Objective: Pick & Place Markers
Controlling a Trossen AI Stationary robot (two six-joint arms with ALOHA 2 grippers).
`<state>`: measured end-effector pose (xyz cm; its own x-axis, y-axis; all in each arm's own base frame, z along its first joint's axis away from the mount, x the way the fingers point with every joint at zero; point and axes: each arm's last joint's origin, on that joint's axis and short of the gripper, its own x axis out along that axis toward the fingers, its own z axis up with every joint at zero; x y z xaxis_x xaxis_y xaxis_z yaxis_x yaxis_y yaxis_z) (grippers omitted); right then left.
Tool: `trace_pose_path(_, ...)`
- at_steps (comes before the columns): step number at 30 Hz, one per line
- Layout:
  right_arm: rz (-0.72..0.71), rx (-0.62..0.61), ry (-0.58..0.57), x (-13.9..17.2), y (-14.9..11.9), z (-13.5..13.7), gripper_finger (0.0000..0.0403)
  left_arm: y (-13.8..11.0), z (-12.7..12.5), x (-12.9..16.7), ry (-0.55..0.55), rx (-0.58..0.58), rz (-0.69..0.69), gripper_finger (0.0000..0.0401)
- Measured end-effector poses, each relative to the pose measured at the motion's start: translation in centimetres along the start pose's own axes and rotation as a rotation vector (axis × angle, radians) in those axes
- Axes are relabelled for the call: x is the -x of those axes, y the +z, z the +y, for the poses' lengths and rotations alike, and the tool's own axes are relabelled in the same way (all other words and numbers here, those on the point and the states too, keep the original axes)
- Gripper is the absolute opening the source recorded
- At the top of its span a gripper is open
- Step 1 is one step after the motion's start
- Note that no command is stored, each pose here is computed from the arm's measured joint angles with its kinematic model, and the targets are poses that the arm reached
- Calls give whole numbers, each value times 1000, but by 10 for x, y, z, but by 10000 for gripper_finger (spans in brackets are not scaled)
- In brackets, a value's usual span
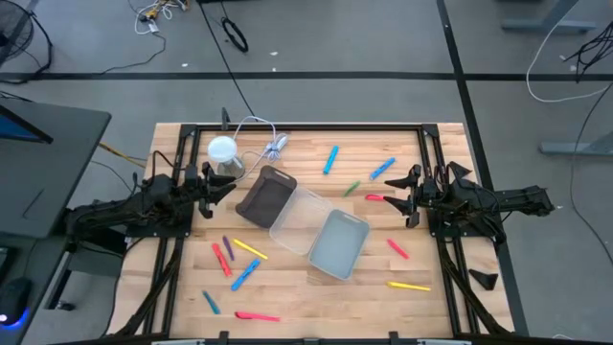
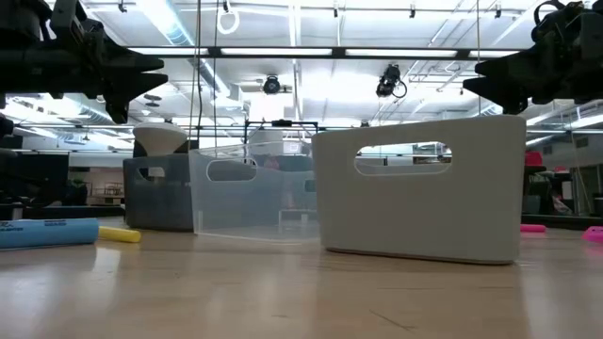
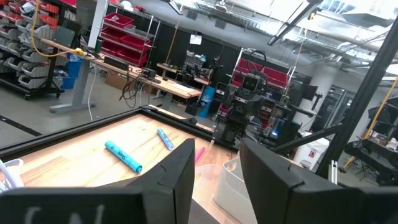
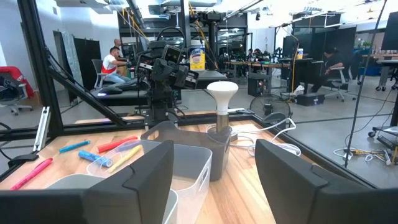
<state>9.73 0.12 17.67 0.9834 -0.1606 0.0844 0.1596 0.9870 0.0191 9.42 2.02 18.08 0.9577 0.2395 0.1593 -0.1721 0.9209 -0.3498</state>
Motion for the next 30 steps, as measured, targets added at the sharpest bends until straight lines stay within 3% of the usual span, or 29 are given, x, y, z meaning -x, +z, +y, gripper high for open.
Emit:
trace_pose_path(13, 1, 0, 0, 0, 0, 0, 229, 1, 0, 0, 5, 5, -8, 133)
trace_pose_path(21, 0, 0, 0, 0, 0, 0, 229, 1, 0, 0, 4, 300, -9, 133)
trace_pose_path(30, 0, 0, 0, 0, 0, 0, 229, 1, -2, 0, -41, 294, 10, 133)
